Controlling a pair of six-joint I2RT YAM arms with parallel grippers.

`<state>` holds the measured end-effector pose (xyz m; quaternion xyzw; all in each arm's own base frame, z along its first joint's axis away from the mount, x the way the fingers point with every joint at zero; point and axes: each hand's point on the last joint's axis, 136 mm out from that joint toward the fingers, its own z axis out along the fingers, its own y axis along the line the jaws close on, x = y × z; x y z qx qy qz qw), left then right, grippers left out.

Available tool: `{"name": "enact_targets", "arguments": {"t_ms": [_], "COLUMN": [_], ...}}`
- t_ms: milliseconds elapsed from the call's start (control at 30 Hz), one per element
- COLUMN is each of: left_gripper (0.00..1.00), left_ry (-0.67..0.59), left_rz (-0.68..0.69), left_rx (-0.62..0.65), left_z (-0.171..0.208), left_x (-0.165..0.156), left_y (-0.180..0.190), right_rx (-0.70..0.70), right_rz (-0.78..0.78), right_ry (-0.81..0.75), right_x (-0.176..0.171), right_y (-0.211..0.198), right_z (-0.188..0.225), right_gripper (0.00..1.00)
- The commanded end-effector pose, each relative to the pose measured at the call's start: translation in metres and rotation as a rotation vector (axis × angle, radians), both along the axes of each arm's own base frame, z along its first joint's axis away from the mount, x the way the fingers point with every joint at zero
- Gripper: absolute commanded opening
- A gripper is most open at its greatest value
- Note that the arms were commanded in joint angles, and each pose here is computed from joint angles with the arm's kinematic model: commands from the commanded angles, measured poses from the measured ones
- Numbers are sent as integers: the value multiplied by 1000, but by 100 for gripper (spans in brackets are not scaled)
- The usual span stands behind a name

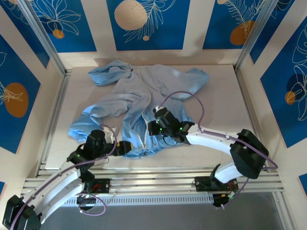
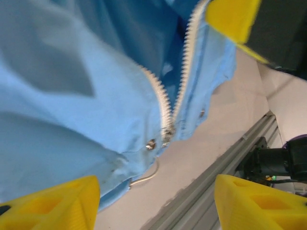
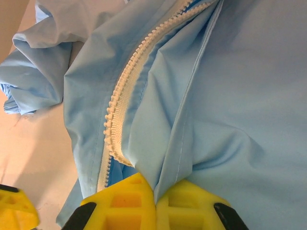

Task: Zip up the jacket

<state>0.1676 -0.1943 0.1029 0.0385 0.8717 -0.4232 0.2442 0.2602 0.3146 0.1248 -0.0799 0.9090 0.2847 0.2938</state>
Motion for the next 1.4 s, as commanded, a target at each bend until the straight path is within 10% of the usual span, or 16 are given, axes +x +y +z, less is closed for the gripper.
{"name": "enact_targets", "arguments": {"t_ms": [0,1367], "left_gripper": [60,69], "left_ry": [-1,131], "left_rz": [42,34], "left_rx": [-97,-100], "left_z": [4,-22], "left_x": [7,27], "left_y": [-8,-35], "right_rx": [51,144], "right_rz": [8,-49], "right_ry": [28,166], "right_x": [-1,14], "right_y": [10,2], "right_z": [16,-10], "right_gripper": [0,0]}}
